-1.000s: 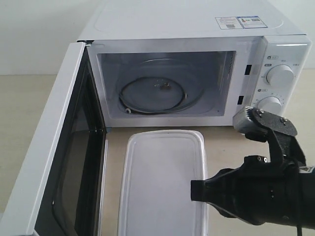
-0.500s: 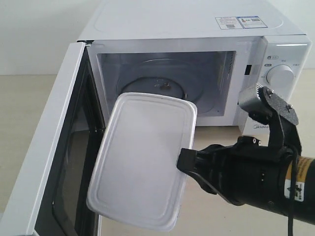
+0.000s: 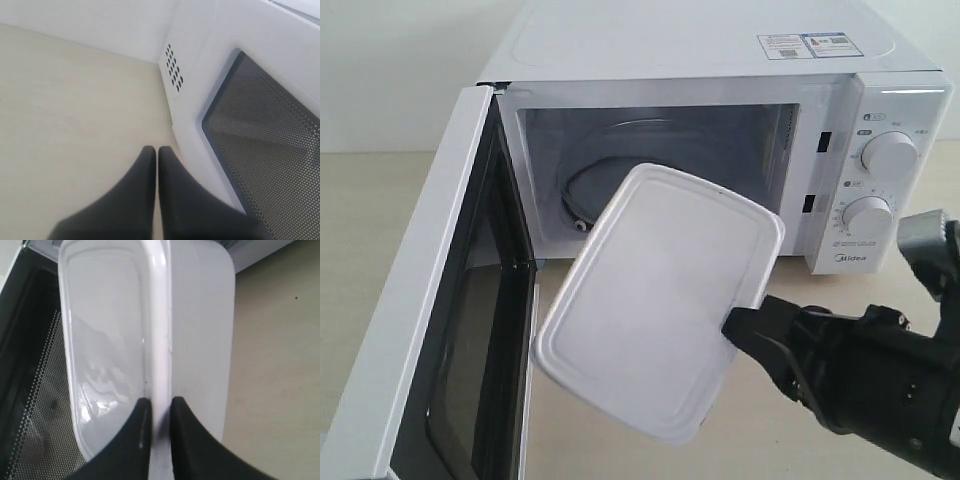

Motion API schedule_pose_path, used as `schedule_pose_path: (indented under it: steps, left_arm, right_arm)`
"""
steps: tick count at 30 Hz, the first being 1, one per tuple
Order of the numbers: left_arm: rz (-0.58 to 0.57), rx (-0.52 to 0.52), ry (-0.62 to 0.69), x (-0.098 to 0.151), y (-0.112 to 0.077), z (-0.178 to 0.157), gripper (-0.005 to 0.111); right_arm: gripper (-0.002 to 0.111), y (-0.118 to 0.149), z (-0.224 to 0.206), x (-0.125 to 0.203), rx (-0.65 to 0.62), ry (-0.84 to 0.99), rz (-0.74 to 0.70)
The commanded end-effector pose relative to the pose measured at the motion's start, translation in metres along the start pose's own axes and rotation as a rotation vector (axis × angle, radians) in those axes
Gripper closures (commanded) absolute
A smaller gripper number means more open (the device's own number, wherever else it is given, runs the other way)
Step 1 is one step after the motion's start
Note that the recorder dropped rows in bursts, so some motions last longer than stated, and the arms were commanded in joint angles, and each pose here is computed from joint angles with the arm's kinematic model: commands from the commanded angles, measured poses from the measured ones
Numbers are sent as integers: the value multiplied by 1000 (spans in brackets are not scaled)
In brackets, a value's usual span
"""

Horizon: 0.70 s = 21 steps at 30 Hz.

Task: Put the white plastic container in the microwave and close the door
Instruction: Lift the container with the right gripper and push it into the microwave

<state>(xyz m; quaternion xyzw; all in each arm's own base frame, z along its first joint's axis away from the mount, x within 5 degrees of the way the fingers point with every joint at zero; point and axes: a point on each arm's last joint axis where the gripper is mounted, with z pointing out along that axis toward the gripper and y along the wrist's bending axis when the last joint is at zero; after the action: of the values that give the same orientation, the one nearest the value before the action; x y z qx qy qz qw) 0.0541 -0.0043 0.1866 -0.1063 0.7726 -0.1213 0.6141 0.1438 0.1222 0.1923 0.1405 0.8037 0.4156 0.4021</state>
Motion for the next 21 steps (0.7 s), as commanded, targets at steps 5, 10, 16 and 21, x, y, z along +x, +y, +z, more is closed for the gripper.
schedule_pose_path:
  steps: [5,10,16,21]
  left_arm:
    - [-3,-1,-1,1,0,0,103]
    - [-3,-1,-1,1,0,0,103]
    - [-3,-1,-1,1,0,0,103]
    - [-3,-1,-1,1,0,0,103]
  right_arm:
    - [109,-7,2,-10,34,-134,93]
    - [109,-15,16,-8,70,-166,157]
    - [109,-11,44,-7,86,-173,166]
    - [109,-6,61,-14,82,-249,207]
